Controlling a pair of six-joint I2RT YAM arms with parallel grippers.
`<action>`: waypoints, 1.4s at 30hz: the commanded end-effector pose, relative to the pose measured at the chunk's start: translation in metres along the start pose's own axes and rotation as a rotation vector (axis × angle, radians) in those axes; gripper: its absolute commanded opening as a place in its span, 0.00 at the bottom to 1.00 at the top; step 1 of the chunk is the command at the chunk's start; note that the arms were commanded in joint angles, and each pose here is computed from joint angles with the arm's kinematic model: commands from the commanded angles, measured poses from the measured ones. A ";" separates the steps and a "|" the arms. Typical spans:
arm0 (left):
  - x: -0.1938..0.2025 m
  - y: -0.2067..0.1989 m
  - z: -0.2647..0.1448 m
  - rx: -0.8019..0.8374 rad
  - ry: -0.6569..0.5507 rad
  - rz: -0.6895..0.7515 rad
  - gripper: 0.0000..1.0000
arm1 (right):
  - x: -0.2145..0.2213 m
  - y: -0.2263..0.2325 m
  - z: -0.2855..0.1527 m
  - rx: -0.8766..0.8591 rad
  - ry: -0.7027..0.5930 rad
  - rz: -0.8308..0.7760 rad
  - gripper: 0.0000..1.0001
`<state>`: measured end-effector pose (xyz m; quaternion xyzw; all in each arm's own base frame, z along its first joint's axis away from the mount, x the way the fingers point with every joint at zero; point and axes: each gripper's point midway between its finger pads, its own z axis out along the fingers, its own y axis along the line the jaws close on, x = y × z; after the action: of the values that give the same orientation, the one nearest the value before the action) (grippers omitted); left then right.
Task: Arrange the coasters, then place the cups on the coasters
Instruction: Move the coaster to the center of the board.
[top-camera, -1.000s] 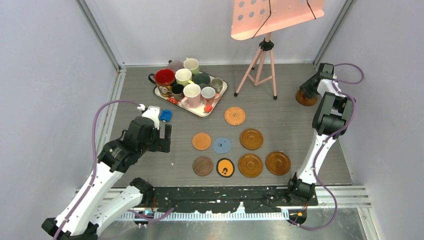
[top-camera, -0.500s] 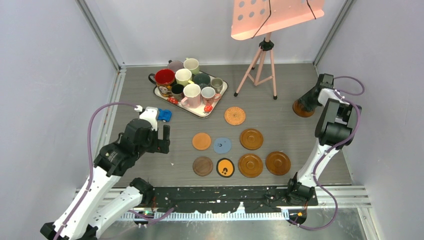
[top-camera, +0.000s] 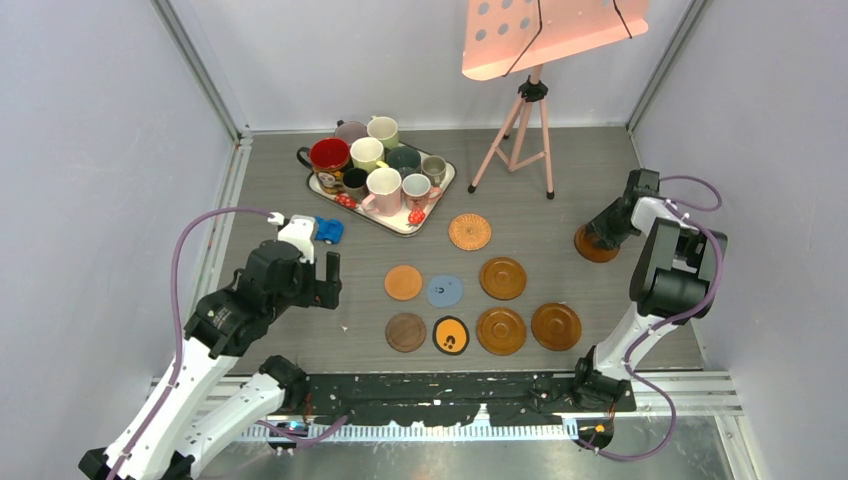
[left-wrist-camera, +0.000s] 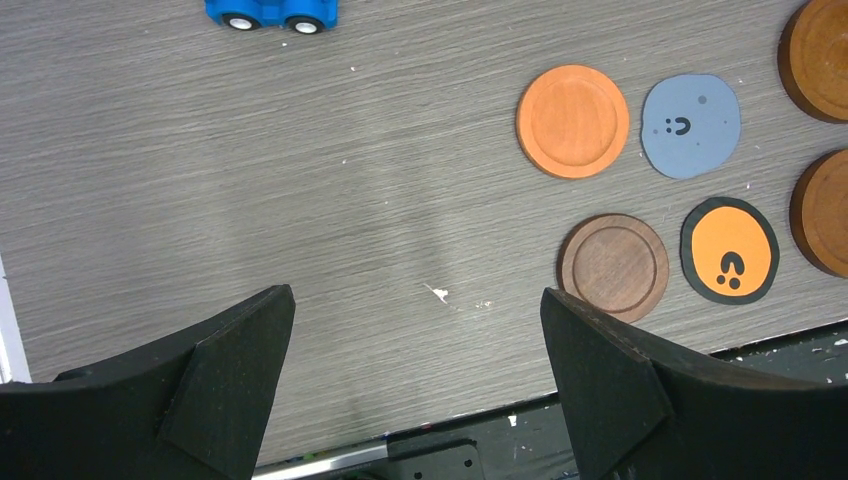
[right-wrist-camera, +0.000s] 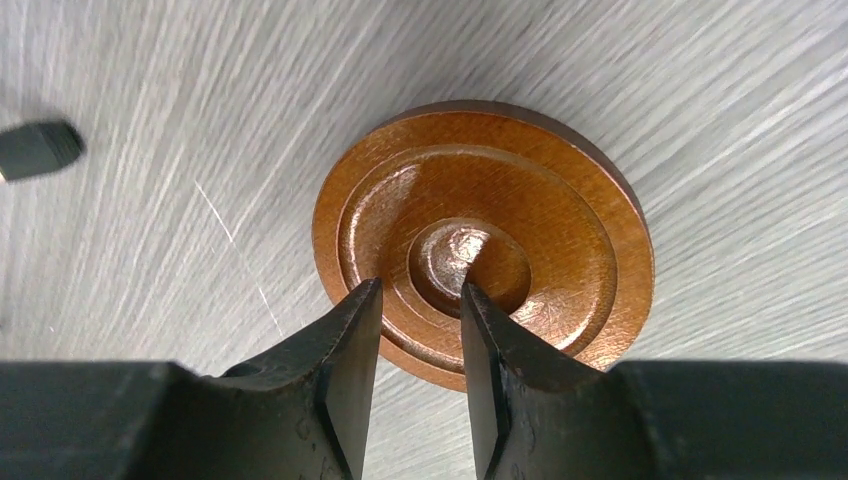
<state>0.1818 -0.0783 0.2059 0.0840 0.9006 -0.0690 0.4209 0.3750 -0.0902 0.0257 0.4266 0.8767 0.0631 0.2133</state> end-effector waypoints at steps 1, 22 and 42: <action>-0.011 -0.006 0.000 0.028 -0.044 -0.006 0.98 | 0.036 0.004 -0.011 -0.014 0.072 -0.058 0.42; -0.011 -0.005 0.002 0.013 -0.039 -0.008 0.97 | 0.147 -0.006 -0.011 0.014 0.236 -0.210 0.41; -0.012 -0.004 -0.001 0.017 -0.057 -0.016 0.97 | 0.162 -0.025 -0.049 0.108 0.208 -0.159 0.39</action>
<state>0.1815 -0.0798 0.2055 0.0864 0.9008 -0.0712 0.4196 0.3019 0.0296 0.0221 0.3456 0.9158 0.0971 0.1802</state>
